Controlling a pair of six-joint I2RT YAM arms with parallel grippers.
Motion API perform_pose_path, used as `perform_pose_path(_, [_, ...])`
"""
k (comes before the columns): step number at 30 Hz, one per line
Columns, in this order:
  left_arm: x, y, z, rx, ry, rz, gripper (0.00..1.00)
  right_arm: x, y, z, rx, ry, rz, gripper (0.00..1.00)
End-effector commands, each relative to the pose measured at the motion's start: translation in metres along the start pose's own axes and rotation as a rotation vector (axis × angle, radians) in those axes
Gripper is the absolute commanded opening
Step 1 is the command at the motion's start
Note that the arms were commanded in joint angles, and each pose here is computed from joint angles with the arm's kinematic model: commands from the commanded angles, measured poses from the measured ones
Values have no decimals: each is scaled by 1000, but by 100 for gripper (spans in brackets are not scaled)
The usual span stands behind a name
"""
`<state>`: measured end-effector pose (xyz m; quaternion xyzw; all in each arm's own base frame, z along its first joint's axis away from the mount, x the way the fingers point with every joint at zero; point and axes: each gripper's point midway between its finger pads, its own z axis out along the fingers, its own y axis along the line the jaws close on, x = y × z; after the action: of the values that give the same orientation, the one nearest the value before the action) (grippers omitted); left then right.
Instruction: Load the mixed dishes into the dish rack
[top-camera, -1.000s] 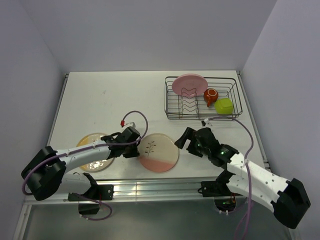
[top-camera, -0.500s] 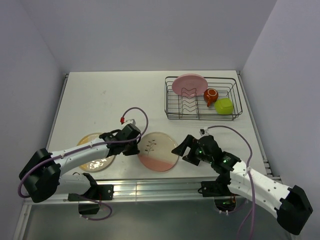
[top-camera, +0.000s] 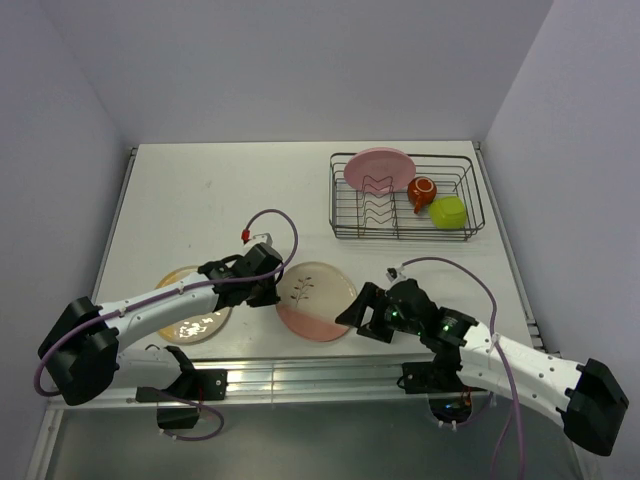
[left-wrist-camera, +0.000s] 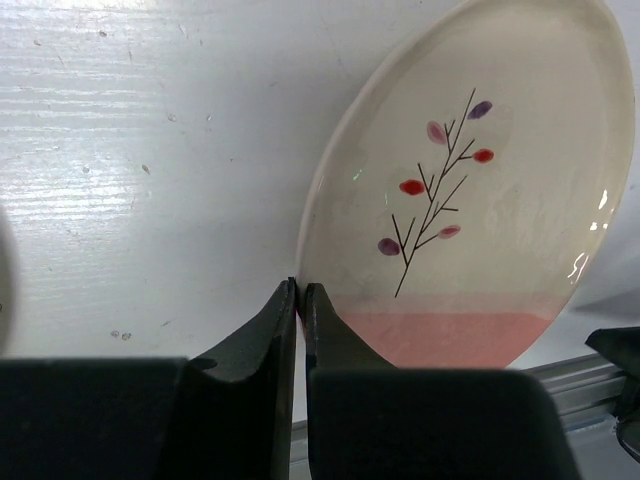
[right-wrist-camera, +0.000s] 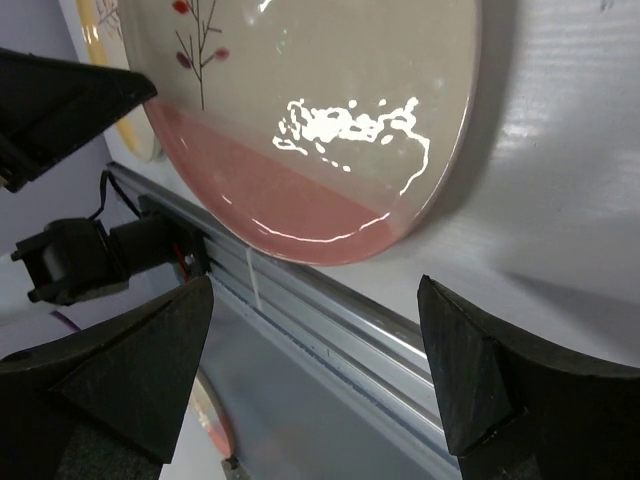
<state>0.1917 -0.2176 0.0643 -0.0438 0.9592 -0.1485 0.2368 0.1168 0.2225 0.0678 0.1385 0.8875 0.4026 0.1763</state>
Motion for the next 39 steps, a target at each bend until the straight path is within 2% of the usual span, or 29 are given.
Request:
perform_pose_path(1, [-21,-20,-16,60,-61,12,0,10,8,3,-60,25,36,91])
perform_pose_path(9, [-21,-23,-20,68,-57,12,0,34,7,15,-38,77,50,91])
perform_pose_path(20, [-8,-20,-24,74,-39,10,0,45,16,40,-113,82,138,91])
perform_pose_path(31, [10,-15,-26,78,-22,-1,0,32,13,41,-137,-5,187,90])
perform_pose_path(39, [27,-19,-20,91,8,7,0,20,19,33,-161,-67,168,91])
